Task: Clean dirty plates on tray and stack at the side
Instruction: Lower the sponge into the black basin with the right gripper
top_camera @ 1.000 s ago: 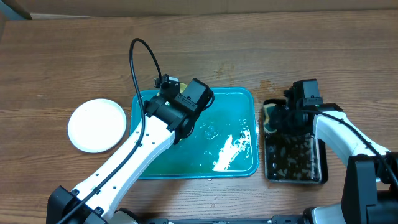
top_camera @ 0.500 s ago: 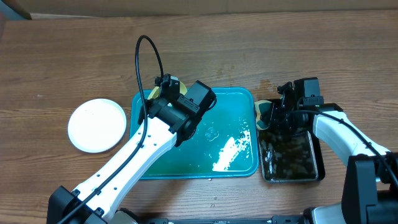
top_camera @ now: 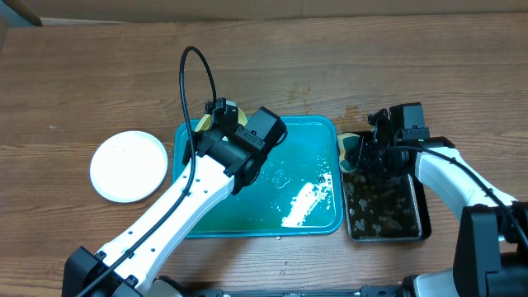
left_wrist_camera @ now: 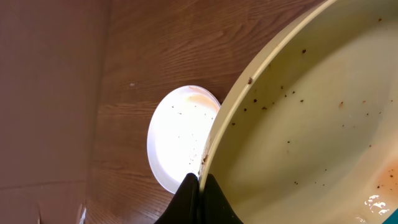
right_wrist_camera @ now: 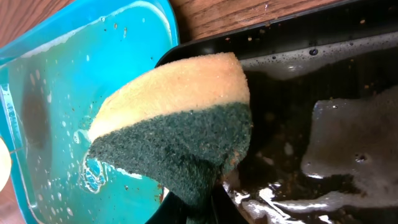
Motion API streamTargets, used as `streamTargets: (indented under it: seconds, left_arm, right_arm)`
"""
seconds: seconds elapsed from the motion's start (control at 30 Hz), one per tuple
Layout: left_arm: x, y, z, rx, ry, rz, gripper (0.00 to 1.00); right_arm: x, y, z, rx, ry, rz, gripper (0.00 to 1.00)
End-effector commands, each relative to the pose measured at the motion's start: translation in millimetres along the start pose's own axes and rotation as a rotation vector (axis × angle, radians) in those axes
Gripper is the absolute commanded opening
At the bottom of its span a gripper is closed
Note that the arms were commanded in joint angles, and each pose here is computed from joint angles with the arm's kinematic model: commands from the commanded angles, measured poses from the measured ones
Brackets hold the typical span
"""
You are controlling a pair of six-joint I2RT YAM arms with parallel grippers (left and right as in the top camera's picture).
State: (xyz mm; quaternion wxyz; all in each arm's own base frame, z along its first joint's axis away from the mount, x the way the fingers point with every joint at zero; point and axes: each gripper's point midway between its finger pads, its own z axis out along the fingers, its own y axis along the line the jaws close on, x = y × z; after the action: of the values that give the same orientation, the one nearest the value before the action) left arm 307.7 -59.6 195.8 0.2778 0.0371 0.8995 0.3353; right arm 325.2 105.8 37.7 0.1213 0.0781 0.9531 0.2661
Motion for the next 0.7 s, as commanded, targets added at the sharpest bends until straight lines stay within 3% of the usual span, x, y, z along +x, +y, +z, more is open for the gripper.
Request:
streamTargets:
  seconds: [0.0, 0.13, 0.37, 0.67]
  left_arm:
    - [-4, 9, -5, -0.022, -0.033, -0.02, 0.04]
    - [-3, 8, -5, -0.016, -0.028, -0.018, 0.04]
    - [-3, 8, -5, -0.017, -0.028, -0.016, 0.04]
    - [-3, 8, -5, -0.013, -0.025, -0.024, 0.04]
  right_arm:
    - [5, 2, 2, -0.022, 0.017, -0.004, 0.08]
    - [6, -6, 2, 0.024, 0.015, 0.003, 0.07]
    - [6, -48, -13, 0.292, 0.014, 0.04, 0.04]
    - [-5, -39, -50, 0.386, 0.062, 0.057, 0.05]
